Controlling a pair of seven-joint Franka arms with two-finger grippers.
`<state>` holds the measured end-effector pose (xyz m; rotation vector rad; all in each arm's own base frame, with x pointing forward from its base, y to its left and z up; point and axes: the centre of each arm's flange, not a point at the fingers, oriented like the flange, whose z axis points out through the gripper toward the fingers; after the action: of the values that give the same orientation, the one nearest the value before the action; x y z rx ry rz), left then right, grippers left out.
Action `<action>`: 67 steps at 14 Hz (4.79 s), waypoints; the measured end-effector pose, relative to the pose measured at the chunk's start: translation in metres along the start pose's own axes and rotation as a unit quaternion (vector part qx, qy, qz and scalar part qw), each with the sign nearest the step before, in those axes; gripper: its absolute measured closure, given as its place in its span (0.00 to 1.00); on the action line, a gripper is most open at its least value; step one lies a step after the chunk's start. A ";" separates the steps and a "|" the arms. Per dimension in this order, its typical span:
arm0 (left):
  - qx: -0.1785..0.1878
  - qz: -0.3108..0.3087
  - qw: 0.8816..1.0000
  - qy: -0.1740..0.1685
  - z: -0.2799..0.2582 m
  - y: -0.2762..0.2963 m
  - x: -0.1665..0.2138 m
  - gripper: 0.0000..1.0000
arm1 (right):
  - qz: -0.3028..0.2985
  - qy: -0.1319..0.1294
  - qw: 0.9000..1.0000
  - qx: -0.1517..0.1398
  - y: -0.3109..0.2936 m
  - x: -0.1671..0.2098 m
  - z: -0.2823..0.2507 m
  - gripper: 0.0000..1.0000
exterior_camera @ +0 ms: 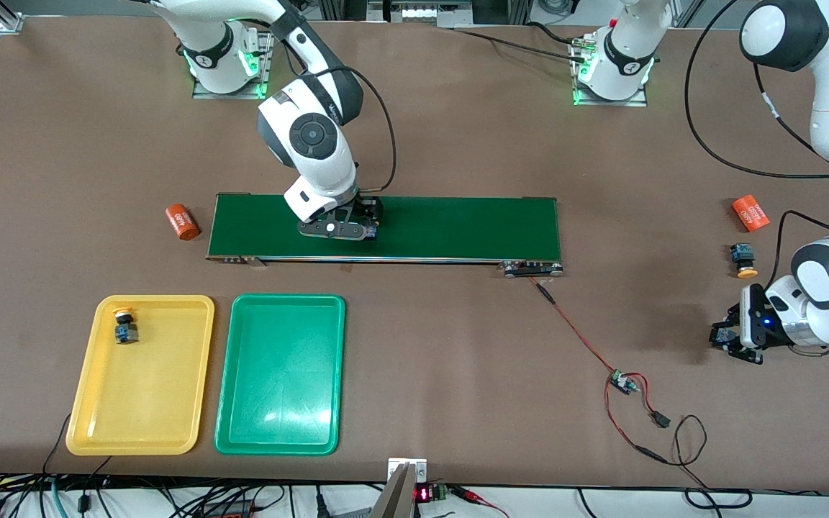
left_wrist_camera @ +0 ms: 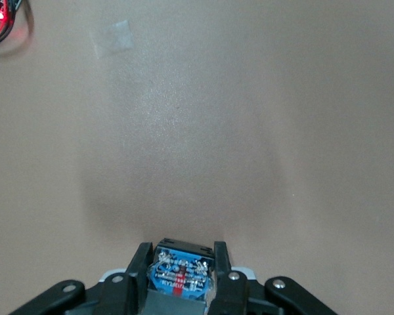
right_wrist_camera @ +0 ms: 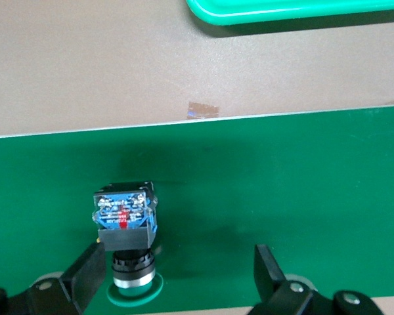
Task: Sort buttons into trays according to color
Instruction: 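Carry the button to the green tray while the left gripper lifts its button, then open the right gripper over the green tray while the left gripper lowers onto belt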
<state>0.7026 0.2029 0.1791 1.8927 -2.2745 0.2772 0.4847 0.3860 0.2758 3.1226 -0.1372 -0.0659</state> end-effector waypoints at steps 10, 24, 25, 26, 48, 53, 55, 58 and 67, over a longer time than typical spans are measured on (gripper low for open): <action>-0.009 -0.002 1.000 0.006 -0.058 -0.005 0.022 0.58 | -0.006 -0.002 1.000 -0.007 -0.002 0.001 0.026 0.00; -0.052 -0.239 0.970 -0.007 -0.063 -0.030 0.157 0.58 | -0.012 0.008 0.999 -0.032 0.012 0.036 -0.007 0.58; -0.052 -0.258 0.965 -0.010 -0.067 -0.029 0.165 0.58 | -0.017 0.002 0.999 -0.041 0.020 0.050 -0.026 0.58; -0.053 -0.279 0.959 -0.013 -0.069 -0.028 0.173 0.58 | -0.024 -0.003 0.999 -0.049 0.032 0.066 -0.049 0.58; -0.073 -0.680 0.720 -0.113 -0.071 0.012 0.399 0.58 | -0.151 0.156 0.976 0.023 0.160 0.257 0.028 0.58; -0.042 -0.706 0.699 -0.104 -0.068 0.042 0.401 0.58 | -0.154 0.164 0.974 0.031 0.154 0.257 0.051 0.55; -0.029 -0.724 0.682 -0.101 -0.068 0.050 0.413 0.58 | -0.154 0.166 0.974 0.032 0.153 0.257 0.049 0.47; -0.012 -0.745 0.661 -0.092 -0.052 0.058 0.441 0.58 | -0.155 0.169 0.973 0.034 0.151 0.258 0.045 0.15; -0.002 -0.779 0.621 -0.087 -0.016 0.069 0.461 0.58 | -0.150 0.051 0.987 -0.001 0.141 0.245 -0.020 0.00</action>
<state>0.5519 -0.2193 0.3065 3.0161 0.0413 -0.1967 0.7172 0.2244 0.2882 3.1075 0.3349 0.0917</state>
